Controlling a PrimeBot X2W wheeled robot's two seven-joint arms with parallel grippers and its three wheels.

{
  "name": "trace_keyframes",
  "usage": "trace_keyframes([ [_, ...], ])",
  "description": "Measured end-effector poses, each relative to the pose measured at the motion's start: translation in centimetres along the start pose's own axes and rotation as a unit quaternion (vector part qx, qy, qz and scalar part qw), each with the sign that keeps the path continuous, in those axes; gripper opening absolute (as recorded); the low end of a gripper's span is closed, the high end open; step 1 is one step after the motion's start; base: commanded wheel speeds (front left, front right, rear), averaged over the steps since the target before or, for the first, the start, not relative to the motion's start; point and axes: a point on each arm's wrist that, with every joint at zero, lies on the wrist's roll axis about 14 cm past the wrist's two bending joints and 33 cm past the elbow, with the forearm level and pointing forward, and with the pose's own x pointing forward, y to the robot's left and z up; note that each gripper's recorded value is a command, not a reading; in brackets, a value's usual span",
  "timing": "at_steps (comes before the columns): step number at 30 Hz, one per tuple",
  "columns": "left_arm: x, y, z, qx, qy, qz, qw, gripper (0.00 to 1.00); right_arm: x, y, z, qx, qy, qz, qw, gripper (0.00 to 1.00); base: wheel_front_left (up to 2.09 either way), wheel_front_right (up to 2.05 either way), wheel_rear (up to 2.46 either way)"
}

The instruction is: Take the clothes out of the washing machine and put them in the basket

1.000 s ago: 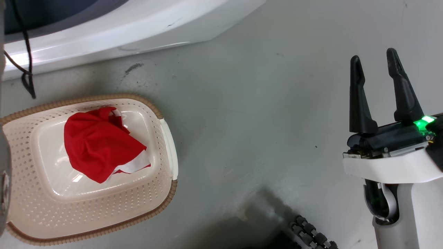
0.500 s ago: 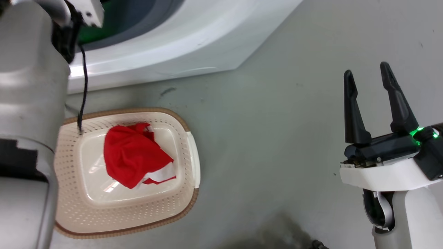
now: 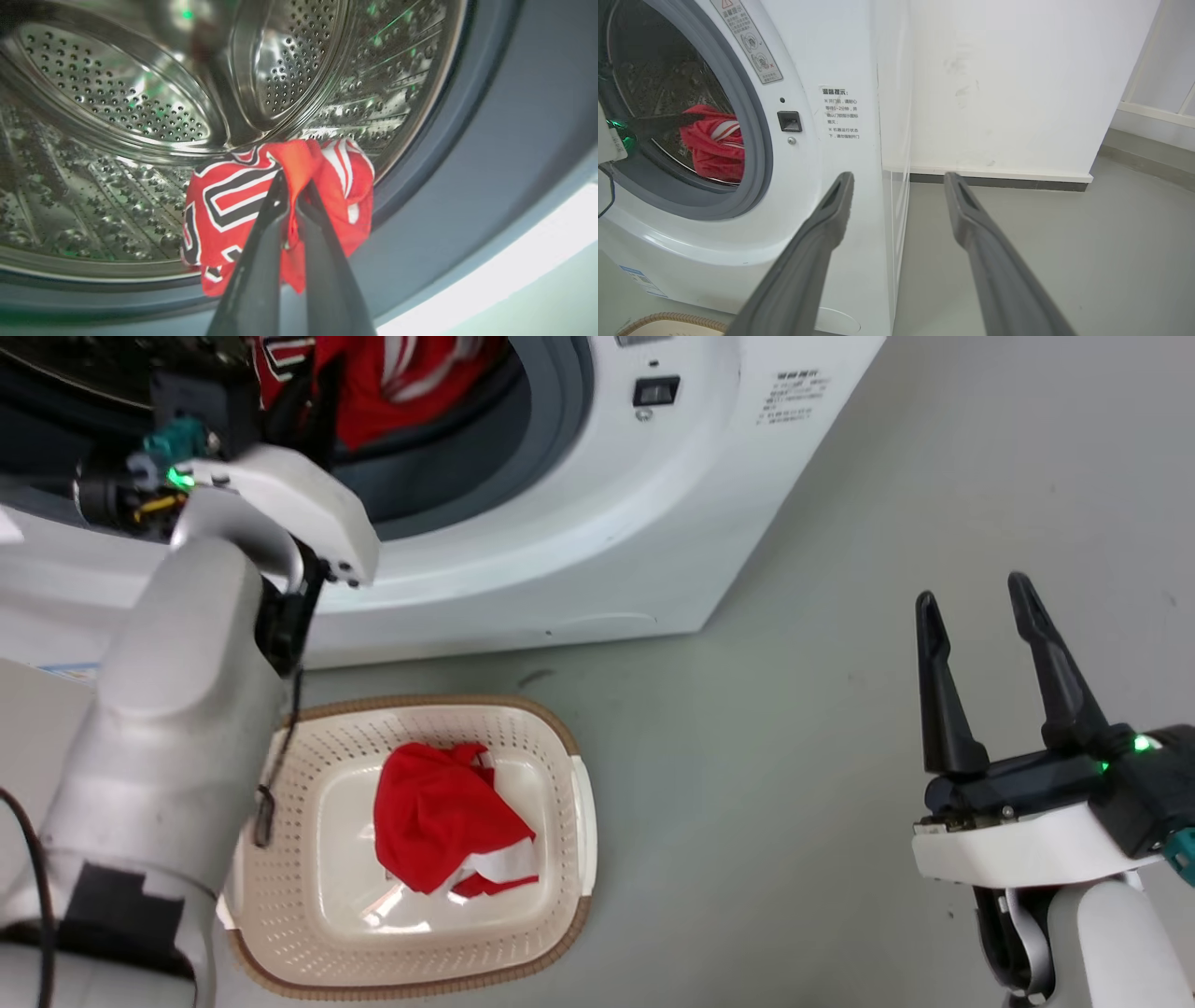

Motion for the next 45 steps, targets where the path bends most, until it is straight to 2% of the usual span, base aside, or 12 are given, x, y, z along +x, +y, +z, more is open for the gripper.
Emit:
trace_keyframes([
  [10, -6.5, -2.3, 5.6, 0.019, -0.088, -0.007, 0.996, 0.00, -2.0, 1.6, 2.6, 0.007, -0.024, 0.018, 1.000, 1.00, 0.00, 0.00, 0.00],
  [20, -12.2, -3.8, 12.4, 0.054, -0.175, -0.009, 0.983, 0.00, -3.6, 2.9, 4.5, 0.009, -0.044, 0.033, 0.998, 1.00, 0.00, 0.00, 0.00],
  [31, -18.6, -5.3, 17.3, 0.072, -0.238, 0.001, 0.969, 0.00, -5.2, 4.3, 5.6, 0.015, -0.055, 0.051, 0.997, 1.00, 0.00, 0.00, 0.00],
  [38, -20.8, -5.7, 17.0, 0.074, -0.234, 0.007, 0.969, 0.00, -5.5, 4.5, 5.8, 0.015, -0.058, 0.054, 0.997, 1.00, 0.00, 0.00, 0.00],
  [45, -21.3, -5.7, 12.1, 0.037, -0.173, 0.014, 0.984, 0.00, -5.1, 4.4, 5.3, 0.015, -0.051, 0.053, 0.997, 1.00, 0.00, 0.00, 0.00],
])
